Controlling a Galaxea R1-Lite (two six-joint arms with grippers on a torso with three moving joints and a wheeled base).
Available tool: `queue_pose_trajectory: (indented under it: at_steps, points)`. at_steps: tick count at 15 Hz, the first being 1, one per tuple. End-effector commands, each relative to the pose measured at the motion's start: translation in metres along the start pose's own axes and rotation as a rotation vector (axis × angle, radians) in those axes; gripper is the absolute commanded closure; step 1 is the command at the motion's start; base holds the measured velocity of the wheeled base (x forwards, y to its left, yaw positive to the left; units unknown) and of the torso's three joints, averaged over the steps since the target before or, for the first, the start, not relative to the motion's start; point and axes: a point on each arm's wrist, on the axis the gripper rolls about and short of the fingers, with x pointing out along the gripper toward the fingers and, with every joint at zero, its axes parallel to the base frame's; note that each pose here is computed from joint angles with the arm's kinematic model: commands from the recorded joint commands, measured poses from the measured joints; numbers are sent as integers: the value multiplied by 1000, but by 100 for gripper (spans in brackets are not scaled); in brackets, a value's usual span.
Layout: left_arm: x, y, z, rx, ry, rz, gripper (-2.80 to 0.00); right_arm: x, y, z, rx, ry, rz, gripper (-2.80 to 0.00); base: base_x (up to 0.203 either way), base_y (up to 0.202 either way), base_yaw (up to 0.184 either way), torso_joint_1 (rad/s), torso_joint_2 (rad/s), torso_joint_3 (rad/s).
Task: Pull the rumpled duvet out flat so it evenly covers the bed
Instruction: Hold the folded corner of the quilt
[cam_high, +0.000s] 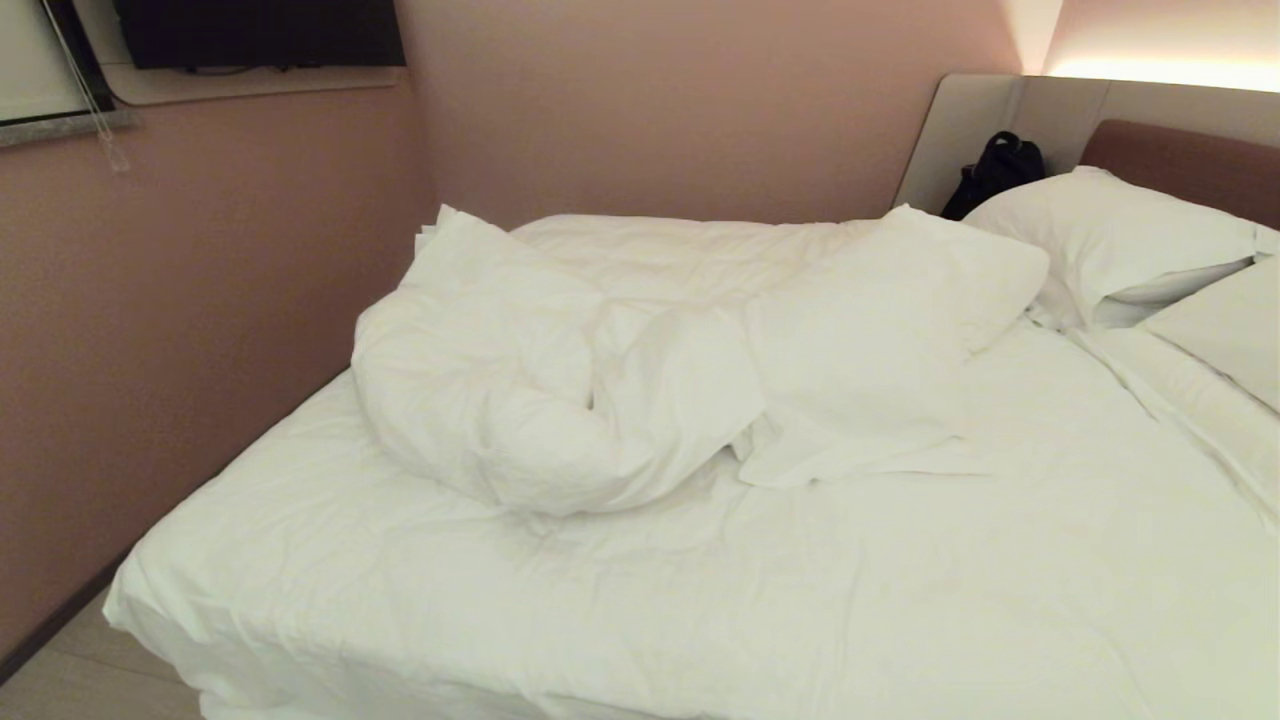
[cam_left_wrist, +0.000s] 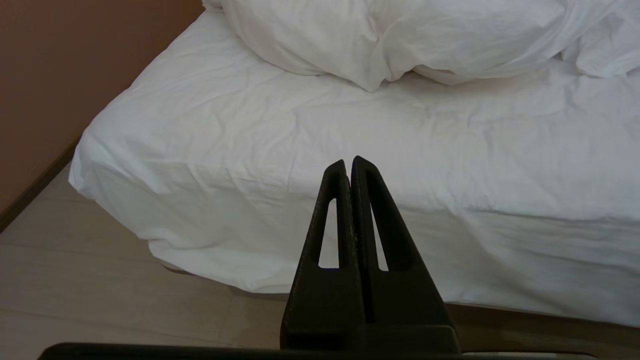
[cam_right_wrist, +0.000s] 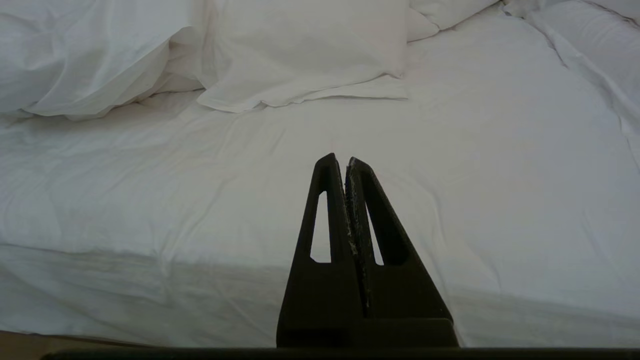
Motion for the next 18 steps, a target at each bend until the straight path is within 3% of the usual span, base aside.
queue_pose_trajectory:
  at_steps: [1, 6, 18]
  points:
    - [0, 0, 0, -1, 1, 0, 0, 0, 0, 0, -1, 0, 1, 0, 0, 0, 0, 0, 0, 0]
    - [0, 0, 0, -6, 1, 0, 0, 0, 0, 0, 0, 0, 0, 0, 4, -49, 4, -1, 0, 1]
    - [0, 0, 0, -6, 1, 2, 0, 0, 0, 0, -3, -1, 1, 0, 0, -194, 0, 3, 3, 4]
